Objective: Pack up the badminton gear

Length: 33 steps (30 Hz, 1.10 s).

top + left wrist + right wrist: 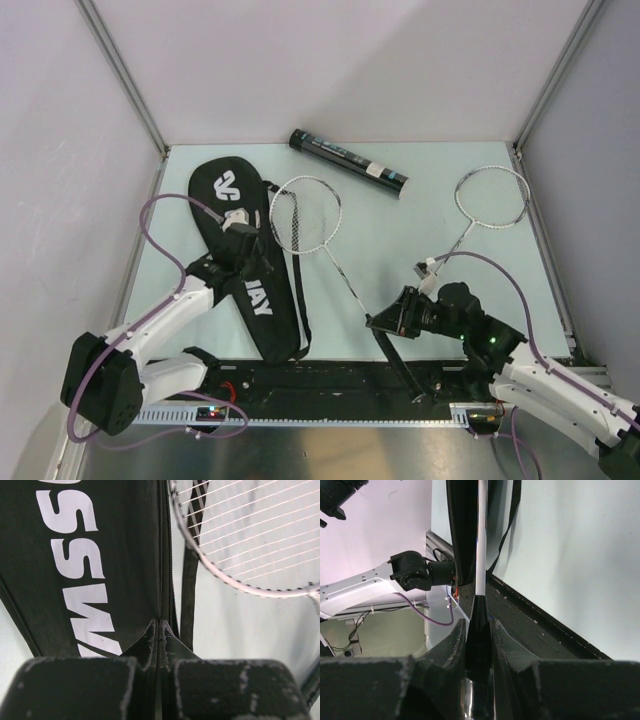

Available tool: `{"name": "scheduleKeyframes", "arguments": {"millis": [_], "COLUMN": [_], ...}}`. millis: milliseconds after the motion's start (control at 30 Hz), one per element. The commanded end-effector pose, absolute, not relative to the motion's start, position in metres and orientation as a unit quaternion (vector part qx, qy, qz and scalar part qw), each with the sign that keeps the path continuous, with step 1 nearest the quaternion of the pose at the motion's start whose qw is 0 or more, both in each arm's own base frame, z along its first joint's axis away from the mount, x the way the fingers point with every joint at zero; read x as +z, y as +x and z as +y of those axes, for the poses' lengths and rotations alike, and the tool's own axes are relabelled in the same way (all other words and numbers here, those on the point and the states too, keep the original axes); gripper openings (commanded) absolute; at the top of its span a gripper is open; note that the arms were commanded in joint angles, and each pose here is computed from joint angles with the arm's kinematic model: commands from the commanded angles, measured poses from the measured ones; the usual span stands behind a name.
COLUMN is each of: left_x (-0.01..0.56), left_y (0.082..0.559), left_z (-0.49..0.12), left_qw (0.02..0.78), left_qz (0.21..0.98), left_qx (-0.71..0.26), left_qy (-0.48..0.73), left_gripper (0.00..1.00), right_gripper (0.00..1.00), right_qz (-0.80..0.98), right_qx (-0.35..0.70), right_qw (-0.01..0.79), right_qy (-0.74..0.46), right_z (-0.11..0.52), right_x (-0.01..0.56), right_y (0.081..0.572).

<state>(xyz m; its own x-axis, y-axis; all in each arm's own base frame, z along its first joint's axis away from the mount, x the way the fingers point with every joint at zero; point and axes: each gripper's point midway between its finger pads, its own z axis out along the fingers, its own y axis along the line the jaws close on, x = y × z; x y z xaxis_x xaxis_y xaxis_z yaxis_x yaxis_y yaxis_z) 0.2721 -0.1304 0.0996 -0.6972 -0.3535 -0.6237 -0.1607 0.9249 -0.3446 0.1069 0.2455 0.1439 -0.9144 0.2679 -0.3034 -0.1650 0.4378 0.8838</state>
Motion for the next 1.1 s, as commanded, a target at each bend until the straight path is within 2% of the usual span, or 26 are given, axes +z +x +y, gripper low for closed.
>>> {"name": "scheduleKeyframes", "arguments": {"millis": [0, 533, 767, 1067], "left_x": [0.107, 0.115, 0.114, 0.124], "left_y": [0.278, 0.276, 0.275, 0.274], "left_z": [-0.130, -0.134, -0.135, -0.151], "left_qw": [0.385, 0.395, 0.397, 0.401], "left_qz": [0.902, 0.896, 0.895, 0.890], "left_qx": [-0.135, -0.154, -0.159, -0.198], "left_qy": [-0.143, -0.131, -0.124, -0.088], "left_gripper": [0.00, 0.00, 0.00, 0.00], "right_gripper": [0.00, 0.00, 0.00, 0.00], "right_qz": [0.803, 0.798, 0.776, 0.783], "right_qx": [0.537, 0.572, 0.602, 0.602], "right_qw": [0.255, 0.190, 0.187, 0.154], "right_qy": [0.044, -0.002, -0.018, -0.032], "right_z": [0.237, 0.261, 0.270, 0.284], "right_x": [0.170, 0.170, 0.186, 0.171], "right_y": [0.116, 0.096, 0.087, 0.079]}}
